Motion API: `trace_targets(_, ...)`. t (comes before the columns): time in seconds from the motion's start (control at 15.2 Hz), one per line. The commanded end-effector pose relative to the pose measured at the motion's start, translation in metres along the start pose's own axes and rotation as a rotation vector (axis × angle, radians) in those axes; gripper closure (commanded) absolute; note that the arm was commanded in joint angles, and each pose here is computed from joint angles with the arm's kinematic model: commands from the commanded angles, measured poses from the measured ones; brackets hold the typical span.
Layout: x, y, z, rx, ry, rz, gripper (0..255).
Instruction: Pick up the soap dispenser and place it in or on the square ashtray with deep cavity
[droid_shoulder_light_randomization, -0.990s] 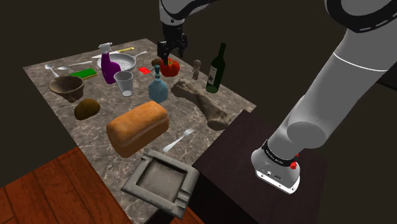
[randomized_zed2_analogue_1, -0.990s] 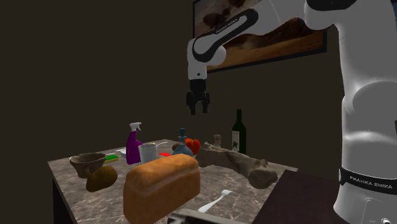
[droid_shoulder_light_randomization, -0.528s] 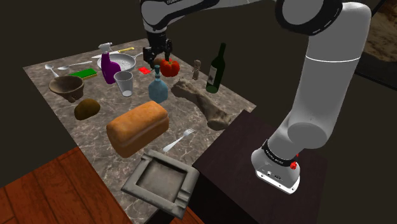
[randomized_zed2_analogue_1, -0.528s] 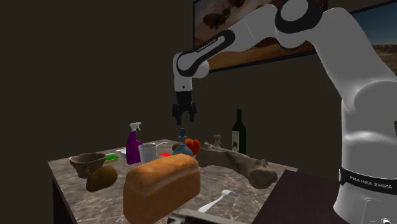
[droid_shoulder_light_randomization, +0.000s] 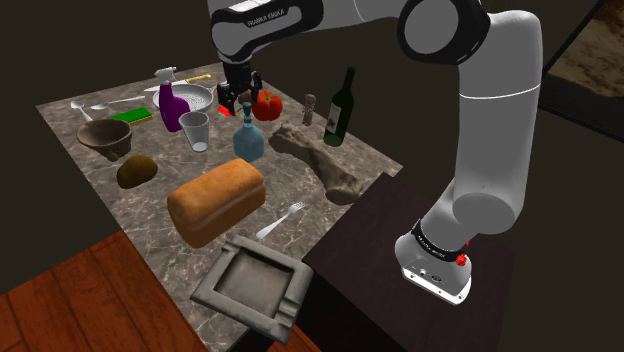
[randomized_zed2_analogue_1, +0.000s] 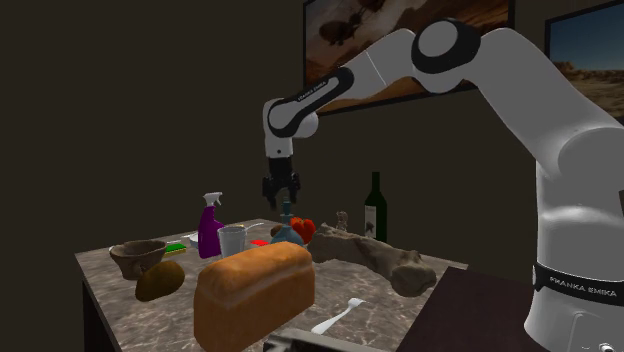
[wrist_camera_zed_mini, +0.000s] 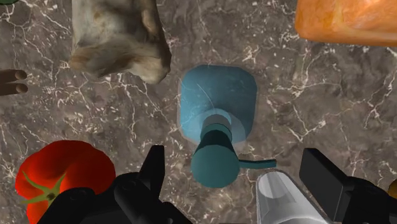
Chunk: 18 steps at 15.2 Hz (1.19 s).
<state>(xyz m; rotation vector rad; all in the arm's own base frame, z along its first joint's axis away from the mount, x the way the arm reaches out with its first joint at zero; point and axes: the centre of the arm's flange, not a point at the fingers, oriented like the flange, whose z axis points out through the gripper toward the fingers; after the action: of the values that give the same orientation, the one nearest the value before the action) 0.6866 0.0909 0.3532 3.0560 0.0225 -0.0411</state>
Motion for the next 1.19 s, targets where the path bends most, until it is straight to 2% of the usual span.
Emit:
trace_targets(0.0,0.0,-0.0001,0.0103,0.0,0.0,0.0,0)
trace_targets(0.07,0.0,-0.0001,0.0186,0.0,0.0,0.0,0)
trace_targets(0.59,0.0,-0.0001,0.0186,0.0,0.0,0.0,0)
trace_targets(0.66,0.0,-0.0001,0.0186,0.0,0.0,0.0,255)
trace_targets(1.12,0.0,0.0,0.0186,0.0,0.0,0.0,255)
